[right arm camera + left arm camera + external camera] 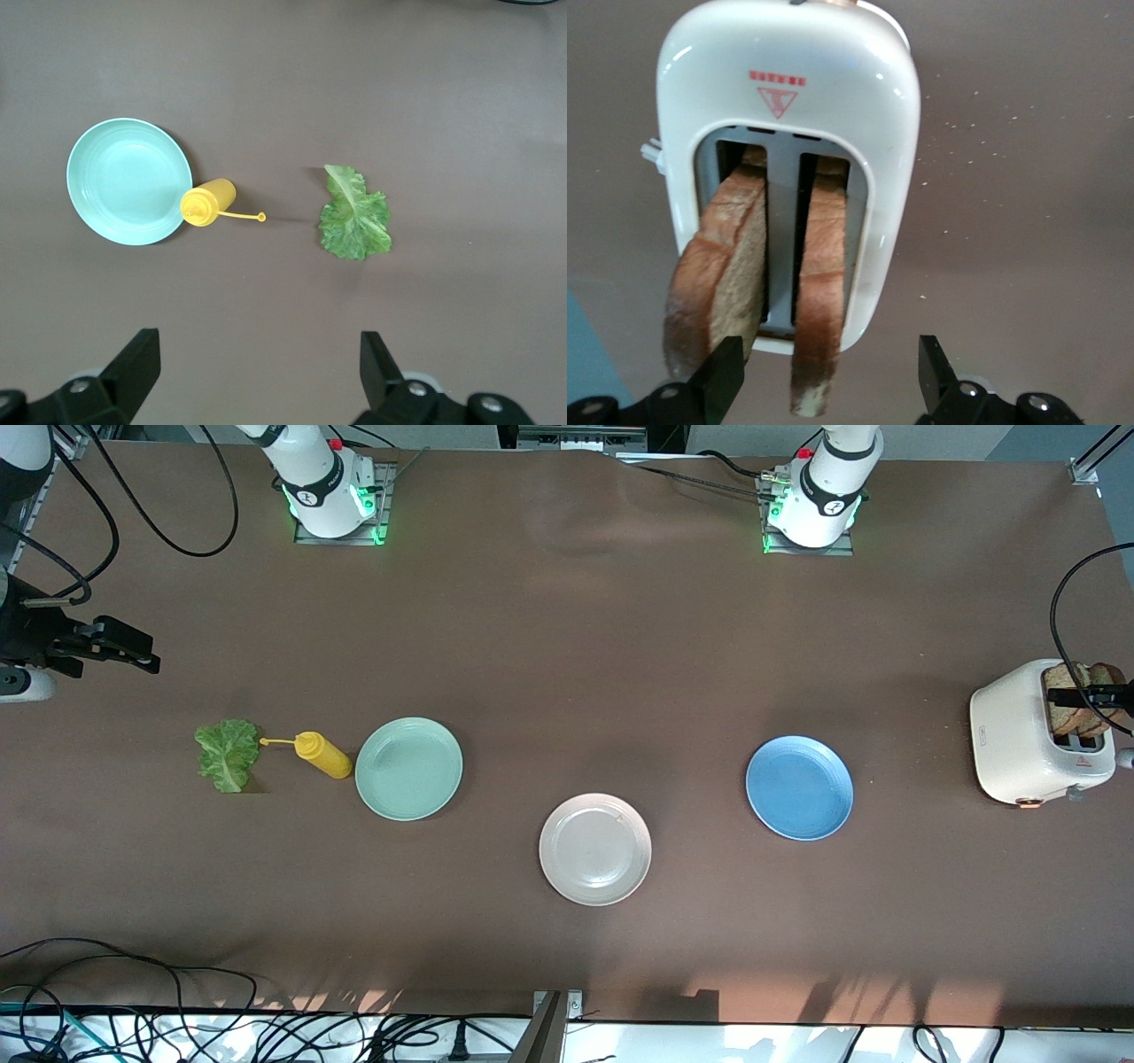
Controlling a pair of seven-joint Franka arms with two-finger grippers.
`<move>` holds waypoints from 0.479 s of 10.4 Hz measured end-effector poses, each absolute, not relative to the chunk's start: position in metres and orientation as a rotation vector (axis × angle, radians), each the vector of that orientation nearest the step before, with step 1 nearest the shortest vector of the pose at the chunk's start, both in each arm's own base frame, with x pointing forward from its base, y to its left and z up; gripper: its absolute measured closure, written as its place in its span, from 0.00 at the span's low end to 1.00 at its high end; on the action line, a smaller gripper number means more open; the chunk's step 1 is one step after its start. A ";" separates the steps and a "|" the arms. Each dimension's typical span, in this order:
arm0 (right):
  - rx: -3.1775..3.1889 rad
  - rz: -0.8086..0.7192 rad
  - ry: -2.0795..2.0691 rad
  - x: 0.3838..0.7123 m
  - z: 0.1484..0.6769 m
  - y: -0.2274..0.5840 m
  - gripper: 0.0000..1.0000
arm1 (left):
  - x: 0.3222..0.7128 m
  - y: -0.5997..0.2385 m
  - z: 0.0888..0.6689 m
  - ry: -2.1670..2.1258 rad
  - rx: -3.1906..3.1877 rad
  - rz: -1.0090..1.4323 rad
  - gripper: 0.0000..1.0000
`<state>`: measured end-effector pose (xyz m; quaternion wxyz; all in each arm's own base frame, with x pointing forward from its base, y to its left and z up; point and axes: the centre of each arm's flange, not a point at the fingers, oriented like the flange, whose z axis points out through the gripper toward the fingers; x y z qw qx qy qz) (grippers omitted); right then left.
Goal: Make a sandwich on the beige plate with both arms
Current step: 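Reach the left gripper into the white toaster and grasp a bread slice, then lift the bread slice up out of the toaster with the left gripper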
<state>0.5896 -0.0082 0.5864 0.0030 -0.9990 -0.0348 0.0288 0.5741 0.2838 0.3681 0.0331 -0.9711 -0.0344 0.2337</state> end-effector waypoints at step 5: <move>-3.132 0.090 -0.109 0.590 0.586 -0.008 0.00 | 0.573 0.284 0.368 -0.104 -2.983 0.729 0.75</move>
